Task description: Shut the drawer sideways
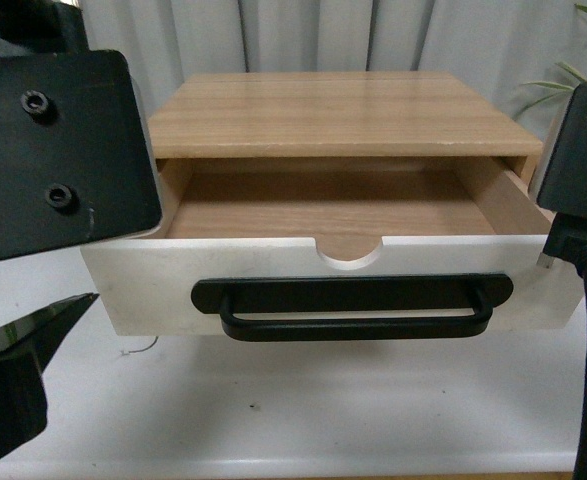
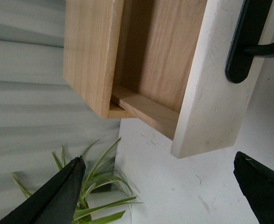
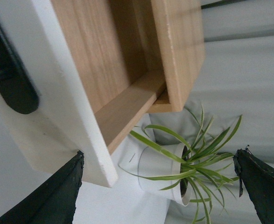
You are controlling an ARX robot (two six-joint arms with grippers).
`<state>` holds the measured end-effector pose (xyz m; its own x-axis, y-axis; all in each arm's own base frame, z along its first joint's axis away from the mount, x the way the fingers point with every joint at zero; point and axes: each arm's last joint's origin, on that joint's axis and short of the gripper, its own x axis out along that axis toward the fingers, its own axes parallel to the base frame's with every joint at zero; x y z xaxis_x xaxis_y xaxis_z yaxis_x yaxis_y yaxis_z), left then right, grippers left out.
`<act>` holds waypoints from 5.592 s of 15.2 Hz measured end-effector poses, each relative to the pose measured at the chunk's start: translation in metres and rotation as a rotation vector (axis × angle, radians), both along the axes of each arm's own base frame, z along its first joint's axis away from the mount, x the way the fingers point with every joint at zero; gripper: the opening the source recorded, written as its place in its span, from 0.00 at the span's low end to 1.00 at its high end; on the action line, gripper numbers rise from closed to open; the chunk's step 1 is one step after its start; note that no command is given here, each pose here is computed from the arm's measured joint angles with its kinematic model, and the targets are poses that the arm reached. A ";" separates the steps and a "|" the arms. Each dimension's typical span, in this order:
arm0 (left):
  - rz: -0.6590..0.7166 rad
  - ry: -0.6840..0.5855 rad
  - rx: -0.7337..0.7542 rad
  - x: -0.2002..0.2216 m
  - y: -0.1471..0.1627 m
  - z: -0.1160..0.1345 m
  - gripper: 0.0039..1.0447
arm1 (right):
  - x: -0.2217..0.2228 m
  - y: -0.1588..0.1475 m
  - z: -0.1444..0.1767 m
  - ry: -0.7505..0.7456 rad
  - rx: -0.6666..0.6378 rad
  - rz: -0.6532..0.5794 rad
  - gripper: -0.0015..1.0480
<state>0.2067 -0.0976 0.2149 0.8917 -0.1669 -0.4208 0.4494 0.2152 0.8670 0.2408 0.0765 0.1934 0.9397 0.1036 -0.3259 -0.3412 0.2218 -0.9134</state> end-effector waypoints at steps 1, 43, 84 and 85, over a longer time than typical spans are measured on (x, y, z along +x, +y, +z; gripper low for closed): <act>0.001 -0.001 -0.007 0.002 -0.002 -0.003 0.94 | 0.001 0.001 -0.003 0.014 0.001 -0.001 0.94; 0.160 -0.166 -0.104 0.102 -0.058 -0.037 0.94 | 0.096 0.010 -0.008 0.055 -0.006 -0.060 0.94; 0.431 -0.256 -1.302 -0.109 0.097 -0.038 0.01 | -0.132 -0.077 -0.023 -0.225 1.319 -0.300 0.02; 0.436 -0.251 -1.301 -0.109 0.097 -0.039 0.01 | -0.135 -0.077 -0.025 -0.206 1.315 -0.315 0.02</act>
